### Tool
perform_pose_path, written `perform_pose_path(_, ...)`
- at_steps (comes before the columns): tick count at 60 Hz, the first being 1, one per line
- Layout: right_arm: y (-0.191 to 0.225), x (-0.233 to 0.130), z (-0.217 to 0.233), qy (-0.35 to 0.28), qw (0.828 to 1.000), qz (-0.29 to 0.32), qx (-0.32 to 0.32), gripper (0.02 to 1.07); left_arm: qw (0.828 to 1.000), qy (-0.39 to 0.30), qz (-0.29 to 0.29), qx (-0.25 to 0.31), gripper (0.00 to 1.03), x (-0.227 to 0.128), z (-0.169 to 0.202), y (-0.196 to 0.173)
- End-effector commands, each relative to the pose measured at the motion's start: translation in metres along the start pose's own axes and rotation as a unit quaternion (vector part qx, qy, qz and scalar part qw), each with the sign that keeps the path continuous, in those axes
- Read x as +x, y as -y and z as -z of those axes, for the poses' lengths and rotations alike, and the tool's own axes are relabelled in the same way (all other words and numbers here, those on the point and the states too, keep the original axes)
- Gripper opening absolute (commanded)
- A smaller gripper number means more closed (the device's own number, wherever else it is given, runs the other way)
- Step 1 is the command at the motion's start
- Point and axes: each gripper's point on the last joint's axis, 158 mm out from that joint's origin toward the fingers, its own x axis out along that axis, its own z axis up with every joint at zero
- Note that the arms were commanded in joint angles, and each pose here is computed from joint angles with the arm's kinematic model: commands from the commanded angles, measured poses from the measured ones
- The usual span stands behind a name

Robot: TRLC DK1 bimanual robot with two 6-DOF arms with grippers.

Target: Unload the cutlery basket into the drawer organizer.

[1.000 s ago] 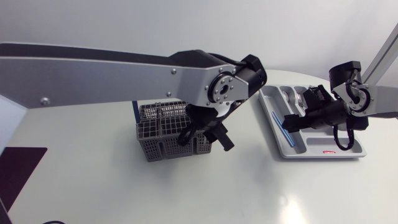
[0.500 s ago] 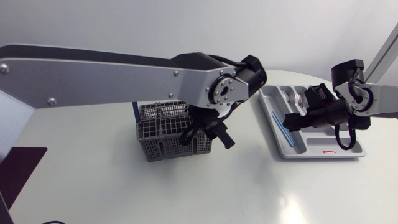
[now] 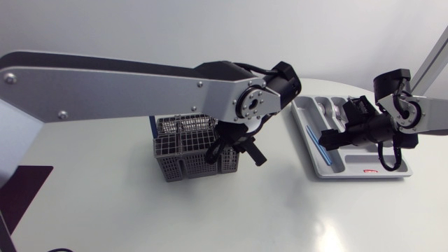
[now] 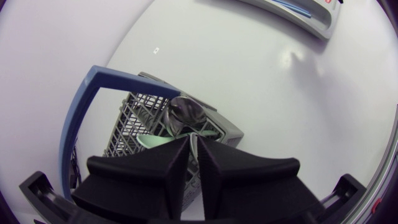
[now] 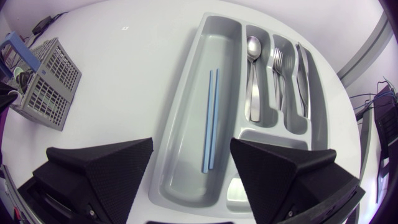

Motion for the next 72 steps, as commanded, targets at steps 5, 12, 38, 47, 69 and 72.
perform_pose_path(5,-0.004,-0.001,0.005,0.000,1.000,-0.003,-0.009,0.91,1.000,-0.005,-0.006,-0.012,0.04,0.006,0.002,-0.002)
perform_pose_path(12,-0.004,0.000,0.006,0.000,1.000,-0.002,-0.009,0.91,1.000,-0.004,-0.006,-0.012,0.03,0.004,0.002,-0.003)
perform_pose_path(38,-0.049,-0.023,0.004,0.037,0.996,-0.061,-0.053,0.92,1.000,0.021,-0.007,-0.014,0.03,-0.019,-0.005,-0.014)
perform_pose_path(47,-0.065,-0.028,0.006,0.047,0.994,-0.073,-0.070,0.92,0.999,0.031,-0.008,-0.017,0.03,-0.029,-0.009,-0.018)
perform_pose_path(69,-0.100,-0.039,0.008,0.068,0.987,-0.099,-0.104,0.92,0.998,0.052,-0.018,-0.014,0.03,-0.058,-0.013,-0.034)
perform_pose_path(72,-0.103,-0.040,0.008,0.070,0.987,-0.101,-0.107,0.92,0.998,0.056,-0.018,-0.013,0.03,-0.063,-0.013,-0.036)
